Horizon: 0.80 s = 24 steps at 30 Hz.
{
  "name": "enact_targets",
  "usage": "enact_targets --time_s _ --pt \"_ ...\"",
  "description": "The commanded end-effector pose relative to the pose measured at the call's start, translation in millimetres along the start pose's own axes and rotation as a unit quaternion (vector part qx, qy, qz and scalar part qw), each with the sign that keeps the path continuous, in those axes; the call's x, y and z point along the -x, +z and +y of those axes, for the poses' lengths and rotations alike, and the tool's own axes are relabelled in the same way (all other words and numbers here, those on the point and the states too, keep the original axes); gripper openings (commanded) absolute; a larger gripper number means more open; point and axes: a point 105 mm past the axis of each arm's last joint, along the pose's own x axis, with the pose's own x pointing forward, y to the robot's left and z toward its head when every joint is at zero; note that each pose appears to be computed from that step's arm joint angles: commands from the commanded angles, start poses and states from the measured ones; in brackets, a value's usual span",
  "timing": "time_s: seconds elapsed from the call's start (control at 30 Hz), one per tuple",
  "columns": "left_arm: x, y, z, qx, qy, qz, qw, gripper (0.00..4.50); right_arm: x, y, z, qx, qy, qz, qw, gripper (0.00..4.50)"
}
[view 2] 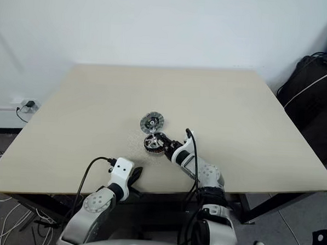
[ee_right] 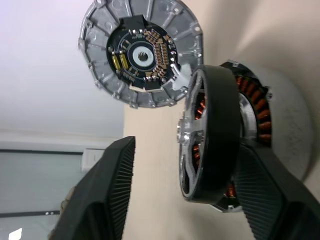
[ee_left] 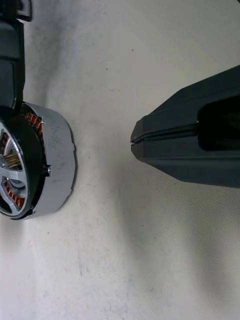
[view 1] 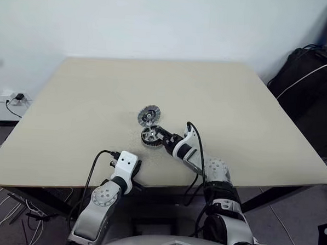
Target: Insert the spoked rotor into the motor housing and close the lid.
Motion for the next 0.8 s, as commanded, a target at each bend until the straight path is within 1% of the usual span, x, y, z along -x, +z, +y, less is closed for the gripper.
enact_targets --time_s 0.03,0.3,0.47,0.63,0.7,0.8 --pt "-1 16 -3 -0.004 -0.006 -0.030 1.000 0.00 7 15 11 0.021 0.014 -0.027 0.999 2.94" --pt "-4 17 -5 -0.004 -0.015 -0.030 0.999 0.00 27 30 20 0.065 0.010 -0.053 0.996 2.94" --pt "-6 17 -7 -0.006 -0.022 -0.031 0.999 0.00 34 32 21 0.082 0.004 -0.059 0.995 2.94" --pt "-6 18 -7 -0.007 -0.024 -0.032 0.999 0.00 45 37 32 0.107 0.013 -0.073 0.992 2.94" --pt "-6 17 -7 -0.007 -0.024 -0.031 0.999 0.00 50 39 37 0.147 0.009 -0.079 0.986 2.94" --pt "-6 17 -8 -0.007 -0.025 -0.030 0.999 0.00 56 41 50 0.261 -0.002 -0.093 0.961 2.94"
